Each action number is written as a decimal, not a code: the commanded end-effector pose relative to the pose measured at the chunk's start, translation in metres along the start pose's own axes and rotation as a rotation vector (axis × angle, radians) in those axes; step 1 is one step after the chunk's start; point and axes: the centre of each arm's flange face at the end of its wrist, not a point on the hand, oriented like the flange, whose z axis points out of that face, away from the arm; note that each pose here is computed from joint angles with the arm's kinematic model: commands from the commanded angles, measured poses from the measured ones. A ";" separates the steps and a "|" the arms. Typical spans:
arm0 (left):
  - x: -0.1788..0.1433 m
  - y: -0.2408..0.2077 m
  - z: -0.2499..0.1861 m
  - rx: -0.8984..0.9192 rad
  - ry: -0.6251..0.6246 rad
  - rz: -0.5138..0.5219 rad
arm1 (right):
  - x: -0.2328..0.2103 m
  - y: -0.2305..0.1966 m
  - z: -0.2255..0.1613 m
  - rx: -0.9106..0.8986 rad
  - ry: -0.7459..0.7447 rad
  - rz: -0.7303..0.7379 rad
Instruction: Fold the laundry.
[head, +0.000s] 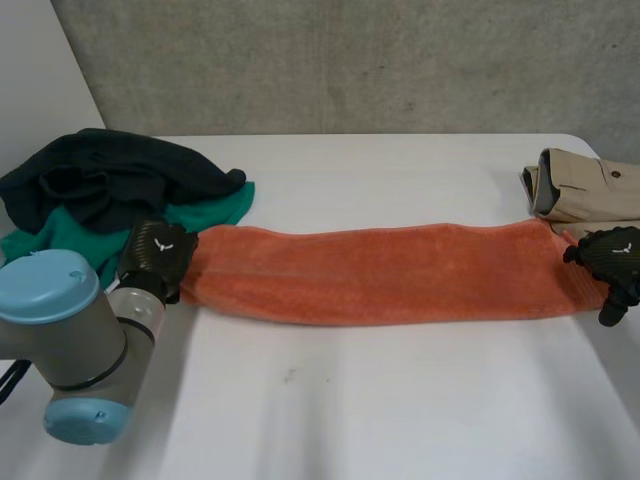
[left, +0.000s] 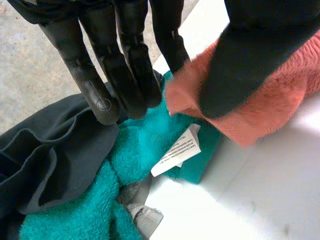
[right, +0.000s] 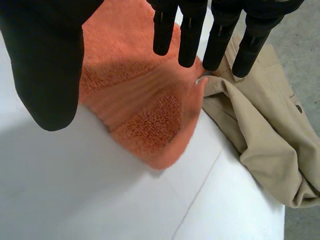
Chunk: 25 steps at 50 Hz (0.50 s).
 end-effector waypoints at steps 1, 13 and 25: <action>0.000 -0.011 -0.011 0.032 0.006 0.018 | 0.004 0.010 0.011 0.002 0.020 -0.021; -0.002 -0.024 -0.018 0.065 -0.001 0.010 | 0.004 0.024 0.031 0.016 0.045 -0.036; -0.016 -0.043 -0.028 0.116 -0.039 0.001 | 0.066 0.045 0.035 -0.018 0.364 -0.105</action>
